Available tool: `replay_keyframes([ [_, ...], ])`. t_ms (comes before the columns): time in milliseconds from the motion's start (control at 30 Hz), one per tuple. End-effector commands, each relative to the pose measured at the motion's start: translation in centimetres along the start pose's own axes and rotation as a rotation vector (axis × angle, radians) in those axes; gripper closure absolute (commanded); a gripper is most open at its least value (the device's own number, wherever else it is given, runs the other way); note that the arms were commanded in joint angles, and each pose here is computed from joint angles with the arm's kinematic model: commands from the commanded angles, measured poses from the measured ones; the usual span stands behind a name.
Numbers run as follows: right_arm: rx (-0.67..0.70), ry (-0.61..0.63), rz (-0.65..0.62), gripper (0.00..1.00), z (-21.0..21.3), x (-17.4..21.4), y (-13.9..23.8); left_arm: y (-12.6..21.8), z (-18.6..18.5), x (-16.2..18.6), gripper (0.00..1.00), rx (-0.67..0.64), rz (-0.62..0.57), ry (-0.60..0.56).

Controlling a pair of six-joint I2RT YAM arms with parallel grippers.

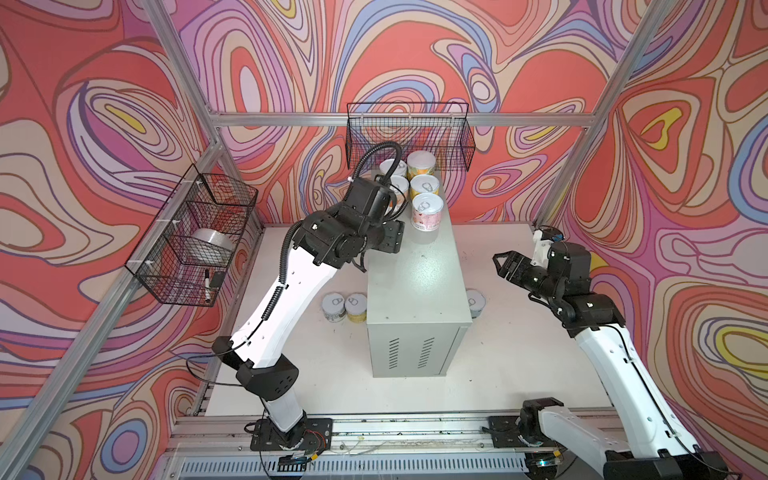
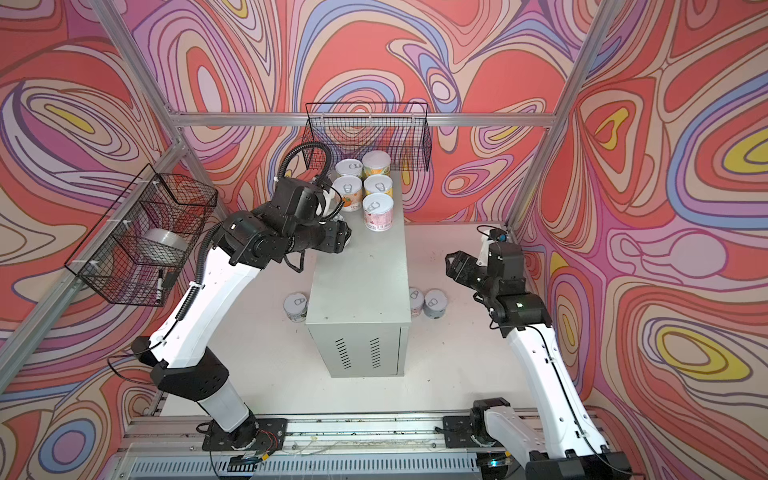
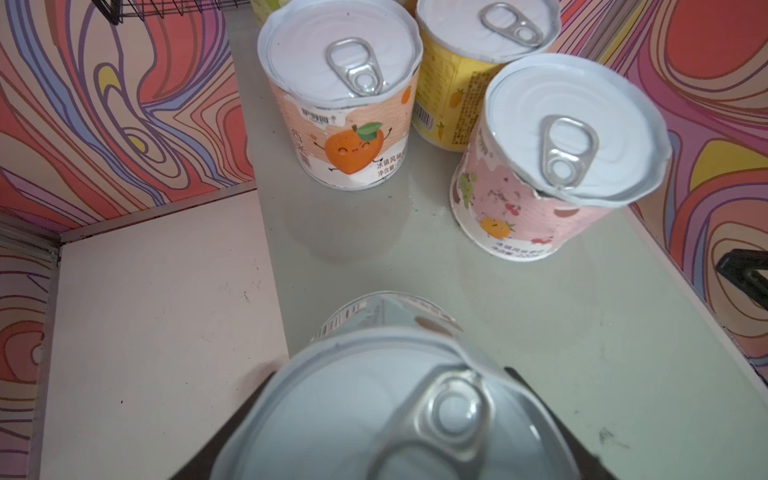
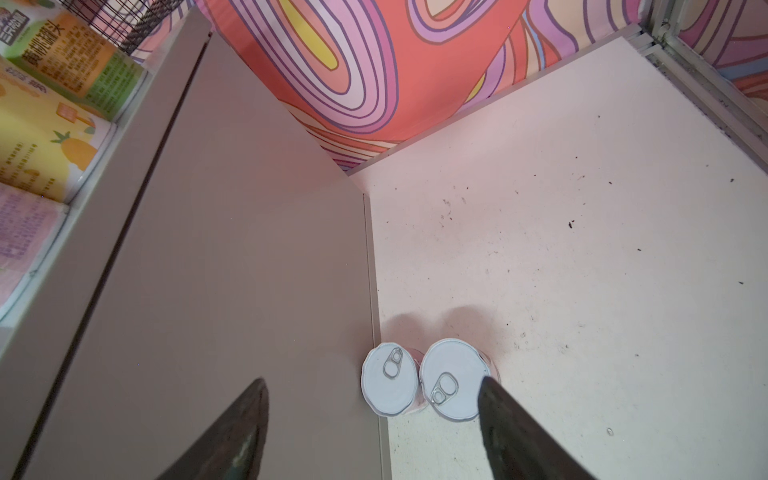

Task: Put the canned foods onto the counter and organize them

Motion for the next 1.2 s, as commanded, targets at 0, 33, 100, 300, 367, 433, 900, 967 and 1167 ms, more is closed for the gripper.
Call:
replay_keyframes([
  [0,0.012,0.013,0.000,0.19,-0.3,0.2,-0.2,0.4,-0.7,-1.0,0.59,0.043,-0.054,0.006],
  [33,0.012,0.013,0.000,0.19,-0.3,0.3,-0.2,0.2,-0.7,-0.9,0.52,0.045,-0.053,0.006],
  [100,0.017,0.019,0.001,0.19,-0.4,0.3,-0.4,-0.4,-0.9,-0.8,0.40,0.053,-0.051,0.004],
  [300,0.023,0.021,0.010,0.19,-0.5,0.6,-0.5,-1.0,-1.3,-0.7,0.29,0.086,-0.057,0.004],
  [367,0.022,0.021,0.009,0.19,-0.5,0.6,-0.4,-1.0,-1.3,-0.7,0.28,0.093,-0.054,0.003],
  [433,0.017,0.023,0.007,0.19,-0.4,0.6,-0.3,-1.0,-1.3,-0.7,0.26,0.098,-0.052,-0.006],
  [900,0.002,0.024,0.001,0.19,-0.2,0.4,0.0,0.8,-1.6,-0.7,0.00,0.180,-0.065,-0.011],
  [967,0.001,0.023,-0.002,0.19,-0.1,0.3,0.1,1.7,-1.3,-0.3,0.00,0.180,-0.079,-0.012],
  [1167,0.012,0.037,-0.028,0.19,0.1,-0.7,0.9,3.7,-0.4,0.8,0.00,0.196,-0.092,-0.006],
])
Point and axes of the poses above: each gripper's point midway between its finger pads, its own y axis back along the fingers, its own z axis along the line the jaws close on, x = y × z, the point moved 9 cm from there along y, back along the fingers, and after that the axes turned 14 degrees about y, right-handed, at the moved point
